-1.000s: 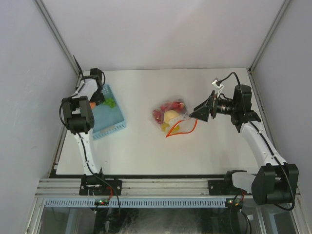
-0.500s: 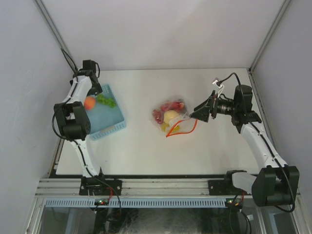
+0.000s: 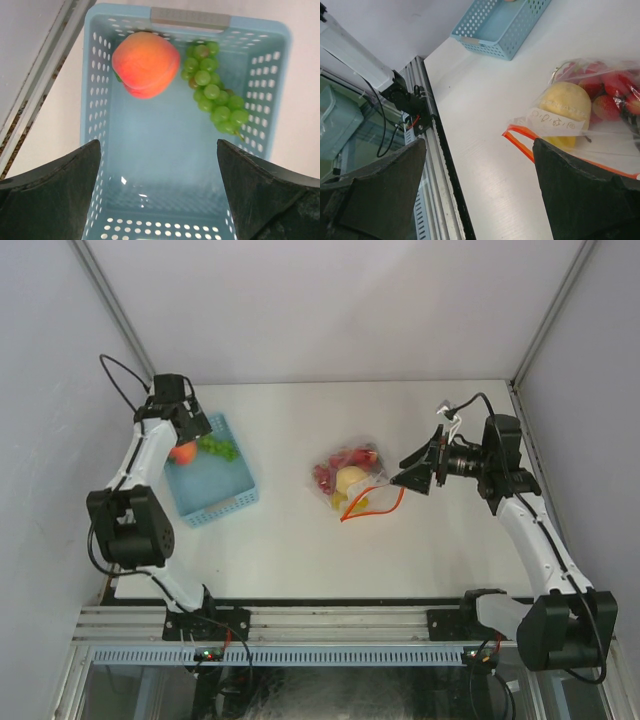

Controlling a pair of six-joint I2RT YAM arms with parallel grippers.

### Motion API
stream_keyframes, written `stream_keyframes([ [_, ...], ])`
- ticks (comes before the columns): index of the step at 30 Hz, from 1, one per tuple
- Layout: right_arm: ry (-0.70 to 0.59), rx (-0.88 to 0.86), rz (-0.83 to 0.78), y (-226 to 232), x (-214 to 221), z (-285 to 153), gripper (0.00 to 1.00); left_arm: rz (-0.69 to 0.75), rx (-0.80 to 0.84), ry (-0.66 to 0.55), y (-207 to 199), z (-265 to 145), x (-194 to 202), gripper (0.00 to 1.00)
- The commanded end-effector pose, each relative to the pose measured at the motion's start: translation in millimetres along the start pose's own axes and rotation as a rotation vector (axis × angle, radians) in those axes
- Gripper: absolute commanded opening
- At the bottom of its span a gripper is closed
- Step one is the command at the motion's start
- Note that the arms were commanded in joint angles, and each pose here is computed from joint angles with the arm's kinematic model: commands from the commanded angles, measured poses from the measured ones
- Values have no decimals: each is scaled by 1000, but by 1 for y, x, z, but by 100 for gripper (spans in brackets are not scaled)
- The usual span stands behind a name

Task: Open the zip-top bag and remove the fake food
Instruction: Pick up the fake fruit from the zipper food storage bag.

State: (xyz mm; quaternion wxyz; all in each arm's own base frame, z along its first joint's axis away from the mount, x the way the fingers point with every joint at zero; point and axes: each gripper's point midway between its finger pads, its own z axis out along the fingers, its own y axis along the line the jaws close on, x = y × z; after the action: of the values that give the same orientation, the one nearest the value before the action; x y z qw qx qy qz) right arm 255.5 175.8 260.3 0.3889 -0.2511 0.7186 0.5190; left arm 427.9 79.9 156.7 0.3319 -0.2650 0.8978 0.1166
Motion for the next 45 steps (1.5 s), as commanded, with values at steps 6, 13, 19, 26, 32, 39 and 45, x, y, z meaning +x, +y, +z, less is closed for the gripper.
stream_keyframes([
  [6,-24,-30,-267,27,-17,-12,86,-143,452,-268,-37,-107,-39,100],
  [13,-22,-26,-450,31,-19,-16,87,-172,764,-337,-62,-175,-37,100],
  [19,-24,11,-523,26,-24,-19,91,-181,958,-418,-70,-224,-32,100],
  [26,-28,49,-550,18,-31,-22,96,-85,1091,-570,-71,-284,-10,100],
  [32,-30,103,-544,10,-37,-25,100,-78,1176,-765,-54,-323,-2,100],
  [39,-42,126,-557,14,-41,-29,100,-151,1318,-807,-49,-344,16,100],
  [45,-42,105,-588,20,-35,-31,100,-109,1430,-722,-62,-348,37,100],
])
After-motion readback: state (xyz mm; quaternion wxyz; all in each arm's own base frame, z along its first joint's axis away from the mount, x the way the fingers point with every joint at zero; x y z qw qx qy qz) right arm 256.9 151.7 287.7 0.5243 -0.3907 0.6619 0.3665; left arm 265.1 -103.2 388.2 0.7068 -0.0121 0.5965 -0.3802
